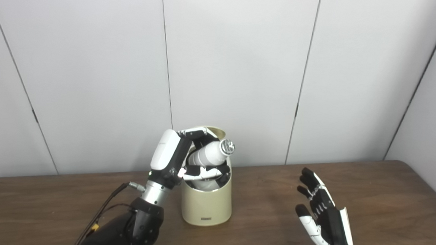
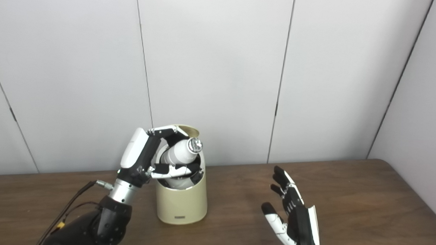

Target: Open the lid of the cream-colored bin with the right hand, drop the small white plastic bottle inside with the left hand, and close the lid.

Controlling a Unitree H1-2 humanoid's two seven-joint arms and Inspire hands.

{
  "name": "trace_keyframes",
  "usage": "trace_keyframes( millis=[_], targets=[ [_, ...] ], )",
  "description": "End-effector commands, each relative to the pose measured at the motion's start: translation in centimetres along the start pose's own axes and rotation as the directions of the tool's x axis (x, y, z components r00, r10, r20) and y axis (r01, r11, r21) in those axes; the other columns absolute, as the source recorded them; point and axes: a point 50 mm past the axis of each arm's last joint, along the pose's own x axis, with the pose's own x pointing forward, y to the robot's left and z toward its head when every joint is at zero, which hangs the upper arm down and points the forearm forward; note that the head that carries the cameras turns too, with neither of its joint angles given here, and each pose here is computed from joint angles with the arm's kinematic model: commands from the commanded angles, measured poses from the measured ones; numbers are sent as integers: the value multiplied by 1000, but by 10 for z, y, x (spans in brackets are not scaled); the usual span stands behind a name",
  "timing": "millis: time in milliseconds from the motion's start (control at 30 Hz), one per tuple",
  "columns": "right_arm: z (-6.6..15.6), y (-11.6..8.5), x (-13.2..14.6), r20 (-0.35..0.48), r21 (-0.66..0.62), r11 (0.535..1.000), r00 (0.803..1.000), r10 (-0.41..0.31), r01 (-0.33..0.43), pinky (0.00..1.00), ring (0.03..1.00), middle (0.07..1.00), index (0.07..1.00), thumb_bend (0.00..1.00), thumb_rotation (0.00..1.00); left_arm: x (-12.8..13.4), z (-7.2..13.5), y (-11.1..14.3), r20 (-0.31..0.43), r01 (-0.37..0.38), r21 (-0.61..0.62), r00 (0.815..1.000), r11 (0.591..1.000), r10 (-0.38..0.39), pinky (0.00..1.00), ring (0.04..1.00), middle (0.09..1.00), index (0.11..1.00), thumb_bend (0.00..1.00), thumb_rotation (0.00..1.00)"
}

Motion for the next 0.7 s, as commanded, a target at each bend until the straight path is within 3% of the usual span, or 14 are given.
trace_keyframes(
  millis=[0, 667],
  targets=[
    [-21, 10, -41, -112, 2, 1000, 994, 12, -12, 817, 887, 895, 856, 556, 667, 27, 13, 14, 81, -32, -3, 996, 999, 33, 410, 459, 496, 481, 506, 0],
    [-21, 12, -40, -112, 0, 1000, 994, 14, -14, 816, 887, 898, 857, 540, 660, 28, 13, 16, 80, -14, -4, 997, 1000, 14, 432, 467, 501, 481, 506, 0]
  ],
)
